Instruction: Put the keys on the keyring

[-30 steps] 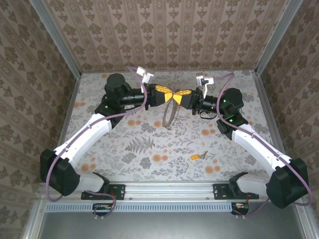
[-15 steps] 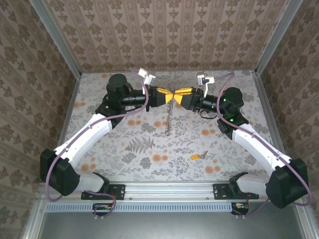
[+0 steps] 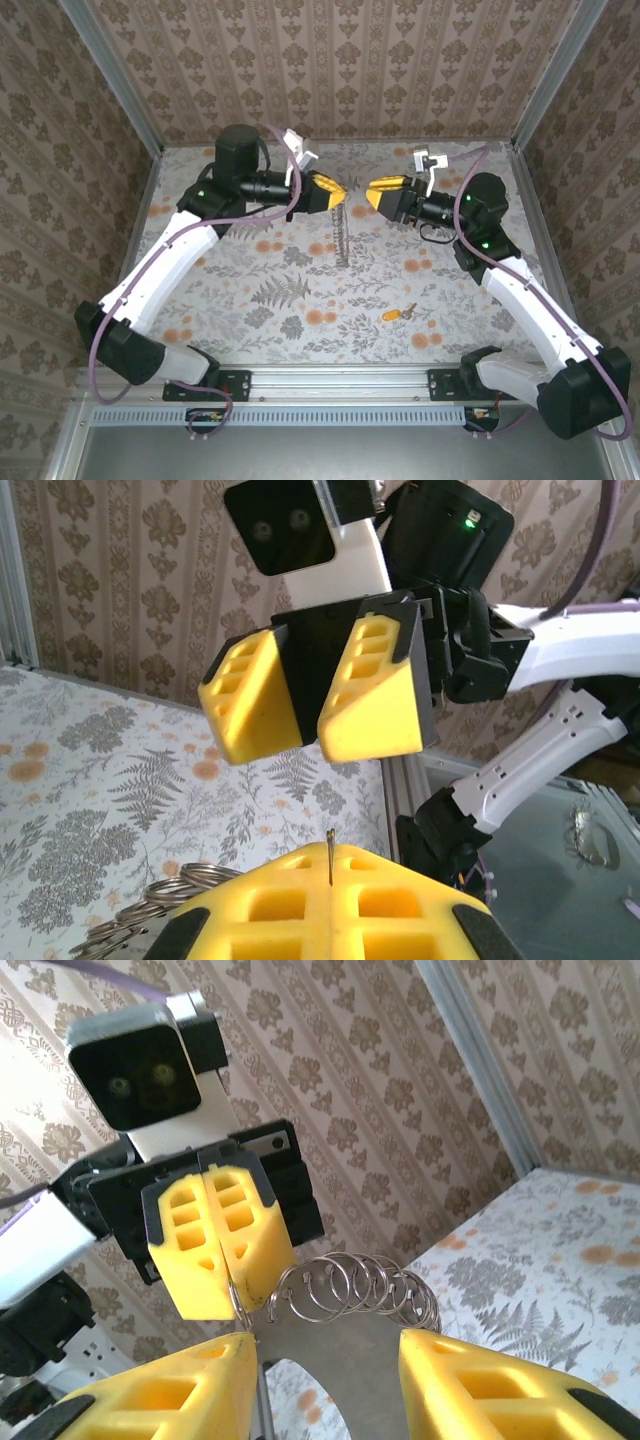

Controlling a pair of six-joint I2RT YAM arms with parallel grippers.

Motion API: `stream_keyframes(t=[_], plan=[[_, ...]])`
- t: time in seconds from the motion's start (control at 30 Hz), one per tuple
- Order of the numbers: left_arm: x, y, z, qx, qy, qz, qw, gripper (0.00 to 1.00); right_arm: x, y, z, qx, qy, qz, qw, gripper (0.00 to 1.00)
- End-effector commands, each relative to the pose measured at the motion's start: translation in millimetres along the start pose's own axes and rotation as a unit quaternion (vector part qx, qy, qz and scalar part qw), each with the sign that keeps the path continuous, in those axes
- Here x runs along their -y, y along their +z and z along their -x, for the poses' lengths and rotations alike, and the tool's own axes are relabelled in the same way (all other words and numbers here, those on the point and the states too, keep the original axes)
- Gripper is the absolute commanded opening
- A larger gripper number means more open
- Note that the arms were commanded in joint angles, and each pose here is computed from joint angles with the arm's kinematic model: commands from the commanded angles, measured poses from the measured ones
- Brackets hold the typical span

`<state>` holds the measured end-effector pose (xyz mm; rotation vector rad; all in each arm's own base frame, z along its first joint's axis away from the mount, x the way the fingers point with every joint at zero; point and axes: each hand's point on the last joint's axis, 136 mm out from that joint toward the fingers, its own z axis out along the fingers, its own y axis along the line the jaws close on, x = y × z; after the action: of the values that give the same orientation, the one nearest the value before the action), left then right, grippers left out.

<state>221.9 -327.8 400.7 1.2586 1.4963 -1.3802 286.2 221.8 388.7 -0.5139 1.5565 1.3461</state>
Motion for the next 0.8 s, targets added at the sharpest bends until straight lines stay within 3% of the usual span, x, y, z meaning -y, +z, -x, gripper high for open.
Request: stream_keyframes(t=[0.0, 0.3, 0.77], plan=[[3.5, -2.1, -9.4, -0.025, 0.005, -0.027, 0.999, 0.00, -11.1, 4.9, -1.1, -0.021, -0.006, 0.032, 0.999, 0.43], [-1.7, -1.8, -15.4, -0.042, -0.003, -0.032, 0.999, 0.00, -12.5, 19.4, -12.1, -0.051, -0.007, 0.052, 0.997, 0.42], [-4.2, -1.6, -11.7, -0.043, -0.004, -0.036, 0.998, 0.00, -9.4, 32.8, -25.2, -0.079, -0.001, 0.063, 0.995, 0.28]])
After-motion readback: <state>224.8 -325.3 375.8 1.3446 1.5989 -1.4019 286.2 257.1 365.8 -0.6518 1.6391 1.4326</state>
